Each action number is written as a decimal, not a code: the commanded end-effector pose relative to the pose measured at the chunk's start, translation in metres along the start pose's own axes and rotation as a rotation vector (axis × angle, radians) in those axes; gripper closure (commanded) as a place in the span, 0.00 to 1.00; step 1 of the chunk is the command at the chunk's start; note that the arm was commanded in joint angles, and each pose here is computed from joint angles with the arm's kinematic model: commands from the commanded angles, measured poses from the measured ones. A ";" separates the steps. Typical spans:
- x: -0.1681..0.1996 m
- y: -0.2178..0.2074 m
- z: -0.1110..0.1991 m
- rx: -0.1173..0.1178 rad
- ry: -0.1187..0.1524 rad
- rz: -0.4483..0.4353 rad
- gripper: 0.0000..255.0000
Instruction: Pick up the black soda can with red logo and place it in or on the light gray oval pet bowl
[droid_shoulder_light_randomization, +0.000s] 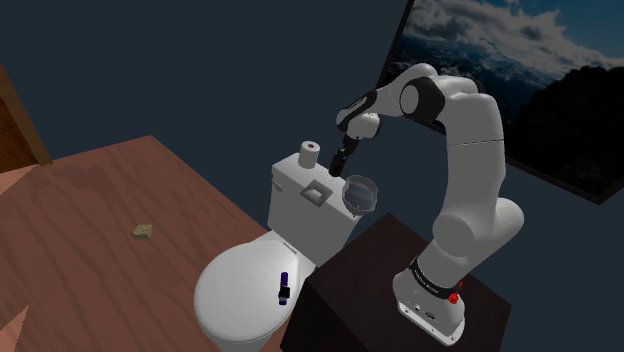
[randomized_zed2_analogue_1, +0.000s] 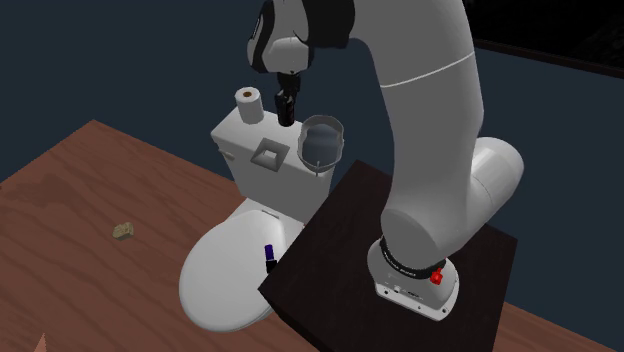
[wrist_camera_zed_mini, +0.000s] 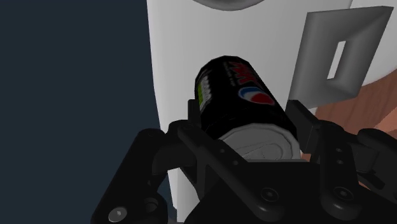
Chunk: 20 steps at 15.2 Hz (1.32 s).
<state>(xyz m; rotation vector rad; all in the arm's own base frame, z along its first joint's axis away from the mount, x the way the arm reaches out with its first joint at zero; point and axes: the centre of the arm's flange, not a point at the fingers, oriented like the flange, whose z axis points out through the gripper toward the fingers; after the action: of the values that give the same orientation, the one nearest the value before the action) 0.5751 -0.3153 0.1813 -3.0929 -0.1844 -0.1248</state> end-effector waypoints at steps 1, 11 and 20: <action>0.001 -0.001 -0.011 0.000 0.000 0.000 1.00; 0.005 -0.003 -0.063 0.000 0.000 0.000 1.00; 0.009 -0.004 -0.110 0.000 0.000 0.000 1.00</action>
<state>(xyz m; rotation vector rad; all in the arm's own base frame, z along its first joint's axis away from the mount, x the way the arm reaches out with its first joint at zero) 0.5761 -0.3155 0.2861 -3.0929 -0.1843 -0.1249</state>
